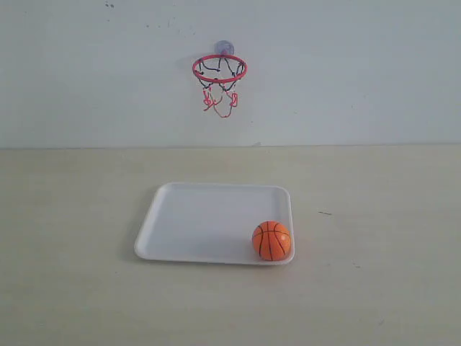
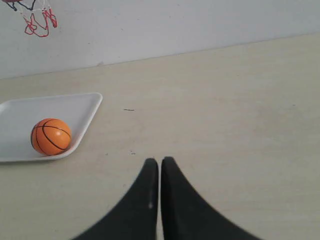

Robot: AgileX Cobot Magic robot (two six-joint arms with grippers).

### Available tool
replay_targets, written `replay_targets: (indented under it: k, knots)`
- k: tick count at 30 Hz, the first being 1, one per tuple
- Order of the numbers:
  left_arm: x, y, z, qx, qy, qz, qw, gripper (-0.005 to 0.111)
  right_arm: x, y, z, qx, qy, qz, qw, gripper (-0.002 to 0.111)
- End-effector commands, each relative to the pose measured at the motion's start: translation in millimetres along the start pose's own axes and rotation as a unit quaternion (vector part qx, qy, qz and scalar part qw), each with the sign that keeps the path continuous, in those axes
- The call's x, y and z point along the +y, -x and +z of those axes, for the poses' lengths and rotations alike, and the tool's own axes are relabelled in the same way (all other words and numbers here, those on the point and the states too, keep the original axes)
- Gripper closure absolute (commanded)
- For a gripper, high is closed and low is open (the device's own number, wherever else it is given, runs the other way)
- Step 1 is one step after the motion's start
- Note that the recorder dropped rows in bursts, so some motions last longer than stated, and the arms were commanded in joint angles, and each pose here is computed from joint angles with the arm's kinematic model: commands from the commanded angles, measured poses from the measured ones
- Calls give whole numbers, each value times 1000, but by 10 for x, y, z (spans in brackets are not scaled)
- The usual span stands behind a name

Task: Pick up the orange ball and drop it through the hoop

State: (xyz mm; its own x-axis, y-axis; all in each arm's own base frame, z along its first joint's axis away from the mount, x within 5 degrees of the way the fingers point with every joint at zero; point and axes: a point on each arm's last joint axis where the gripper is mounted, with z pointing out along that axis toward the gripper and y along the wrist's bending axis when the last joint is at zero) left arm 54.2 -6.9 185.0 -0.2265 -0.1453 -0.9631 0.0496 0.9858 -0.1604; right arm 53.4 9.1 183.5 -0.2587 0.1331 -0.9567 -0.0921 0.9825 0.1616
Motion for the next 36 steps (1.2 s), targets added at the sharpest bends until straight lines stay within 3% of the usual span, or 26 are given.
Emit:
replay_targets:
  k: [1, 36]
  knots:
    - [-2, 17, -4, -6, 0, -3, 1000, 103, -2, 10, -3, -7, -1, -5, 1000, 107]
    - [-2, 17, -4, -6, 0, -3, 1000, 103, -2, 42, -4, -24, -1, -5, 1000, 107]
